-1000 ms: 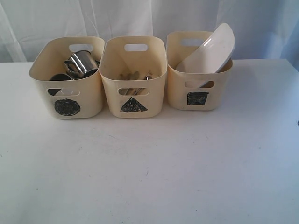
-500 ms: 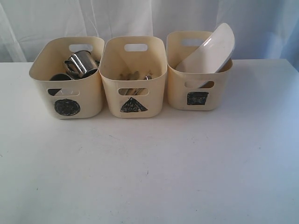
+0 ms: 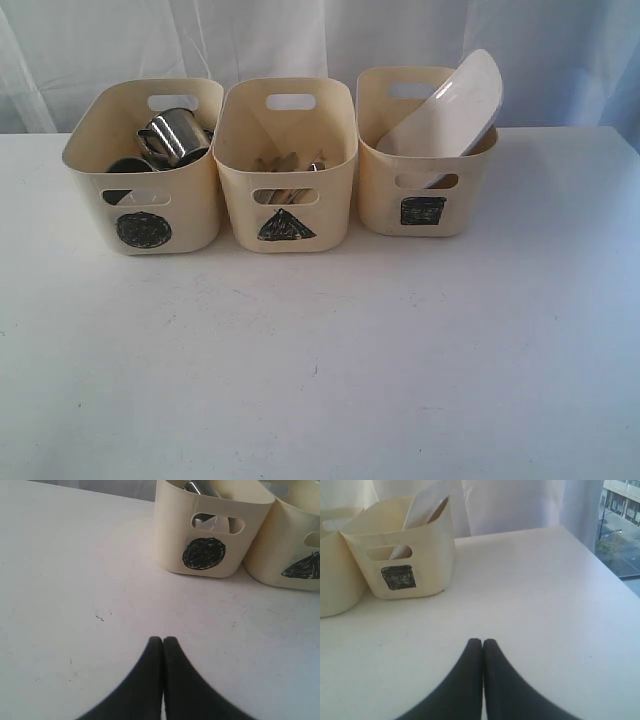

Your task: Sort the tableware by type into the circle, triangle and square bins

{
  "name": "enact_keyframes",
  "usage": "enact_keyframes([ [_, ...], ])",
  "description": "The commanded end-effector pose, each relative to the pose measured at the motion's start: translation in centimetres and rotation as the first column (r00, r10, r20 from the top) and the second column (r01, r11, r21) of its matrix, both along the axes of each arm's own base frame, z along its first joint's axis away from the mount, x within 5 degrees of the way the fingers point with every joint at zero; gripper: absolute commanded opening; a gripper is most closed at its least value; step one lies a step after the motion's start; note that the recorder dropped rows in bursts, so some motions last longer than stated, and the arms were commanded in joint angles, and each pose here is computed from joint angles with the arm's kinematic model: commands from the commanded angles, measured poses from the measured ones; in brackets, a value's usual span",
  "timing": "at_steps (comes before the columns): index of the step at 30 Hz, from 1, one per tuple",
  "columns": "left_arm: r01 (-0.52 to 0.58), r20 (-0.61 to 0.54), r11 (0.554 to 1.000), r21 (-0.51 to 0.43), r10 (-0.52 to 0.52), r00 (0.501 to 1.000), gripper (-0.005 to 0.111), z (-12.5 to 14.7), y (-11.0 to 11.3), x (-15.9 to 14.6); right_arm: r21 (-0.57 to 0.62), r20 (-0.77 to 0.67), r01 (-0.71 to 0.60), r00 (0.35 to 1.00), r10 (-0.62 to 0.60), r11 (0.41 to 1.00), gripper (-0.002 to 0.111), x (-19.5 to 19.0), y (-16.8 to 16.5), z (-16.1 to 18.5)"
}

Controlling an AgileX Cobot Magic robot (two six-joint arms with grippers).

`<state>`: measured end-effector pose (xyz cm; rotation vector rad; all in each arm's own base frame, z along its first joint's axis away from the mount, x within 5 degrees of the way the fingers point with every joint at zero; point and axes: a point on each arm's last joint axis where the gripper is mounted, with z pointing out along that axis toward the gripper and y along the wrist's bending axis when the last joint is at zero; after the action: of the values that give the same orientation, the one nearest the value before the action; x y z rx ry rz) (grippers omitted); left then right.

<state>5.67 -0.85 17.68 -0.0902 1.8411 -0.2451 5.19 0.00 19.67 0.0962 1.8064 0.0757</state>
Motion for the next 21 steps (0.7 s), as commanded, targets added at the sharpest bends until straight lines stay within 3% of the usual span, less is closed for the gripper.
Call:
enact_keyframes([
  [1, -0.003, 0.005, 1.0, -0.002, 0.003, 1.0, 0.0, -0.06, 0.01, -0.02, -0.008, -0.037, -0.002, 0.999, 0.002, 1.0, 0.0, -0.01, 0.0, -0.94],
  [14, -0.003, 0.005, 1.0, -0.002, 0.003, 1.0, 0.0, -0.06, 0.01, -0.02, -0.114, -0.025, -0.034, 0.999, 0.031, 0.993, 0.0, 0.15, 0.03, -1.5],
  [21, -0.003, 0.005, 1.0, -0.002, 0.003, 1.0, 0.0, -0.06, 0.01, -0.02, -0.101, -0.025, -0.03, 0.999, 0.028, 0.994, 0.0, 0.15, 0.03, -1.5],
])
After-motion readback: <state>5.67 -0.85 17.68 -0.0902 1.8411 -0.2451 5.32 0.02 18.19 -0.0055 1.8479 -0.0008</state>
